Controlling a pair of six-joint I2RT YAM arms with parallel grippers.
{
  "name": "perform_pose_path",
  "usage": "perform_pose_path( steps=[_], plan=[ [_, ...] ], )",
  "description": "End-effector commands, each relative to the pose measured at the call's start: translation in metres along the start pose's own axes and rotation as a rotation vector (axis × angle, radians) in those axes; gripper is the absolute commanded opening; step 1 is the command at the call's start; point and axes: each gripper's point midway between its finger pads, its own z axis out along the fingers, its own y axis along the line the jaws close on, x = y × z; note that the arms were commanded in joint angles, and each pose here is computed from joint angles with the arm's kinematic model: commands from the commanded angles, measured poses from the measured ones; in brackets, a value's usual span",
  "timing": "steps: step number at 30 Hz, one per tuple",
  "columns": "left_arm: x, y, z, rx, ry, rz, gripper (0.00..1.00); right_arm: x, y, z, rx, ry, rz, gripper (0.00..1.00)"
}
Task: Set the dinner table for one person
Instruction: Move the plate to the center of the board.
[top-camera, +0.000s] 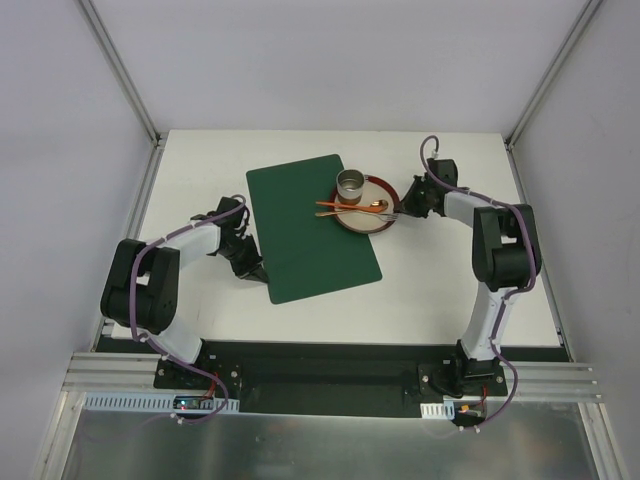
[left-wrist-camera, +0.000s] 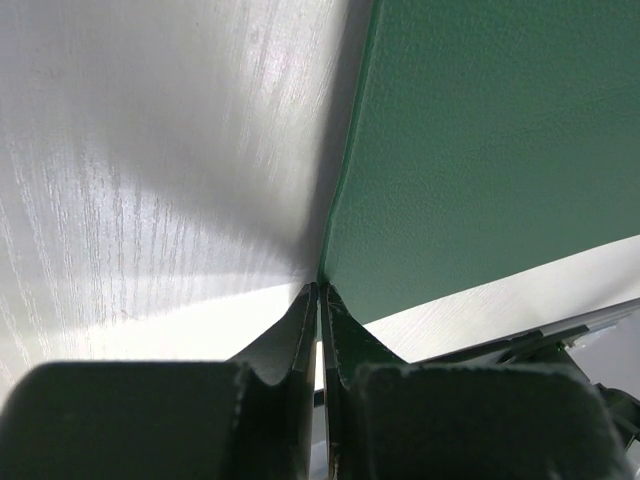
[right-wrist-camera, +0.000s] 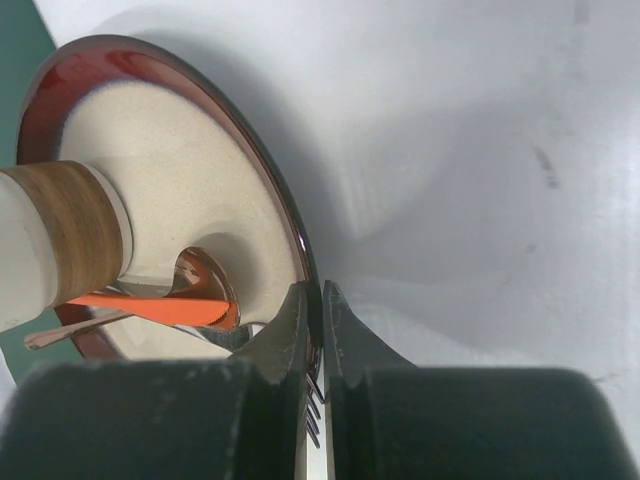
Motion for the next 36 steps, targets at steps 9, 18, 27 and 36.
perform_pose_path(
  steps=[9,18,27,36],
  plan=[
    [0.008,0.015,-0.010,-0.042,0.004,-0.026,0.00,-0.042,-0.071,-0.046,0.312,-0.239,0.203,0.01],
    [0.007,0.015,-0.010,-0.041,0.004,-0.027,0.00,-0.043,-0.107,-0.071,0.448,-0.277,0.276,0.01],
    [0.007,0.014,-0.011,-0.038,0.001,-0.024,0.00,-0.039,-0.126,-0.079,0.497,-0.282,0.322,0.01],
    [0.006,0.014,-0.012,-0.035,-0.005,-0.023,0.00,-0.027,-0.133,-0.081,0.552,-0.226,0.353,0.01]
  ],
)
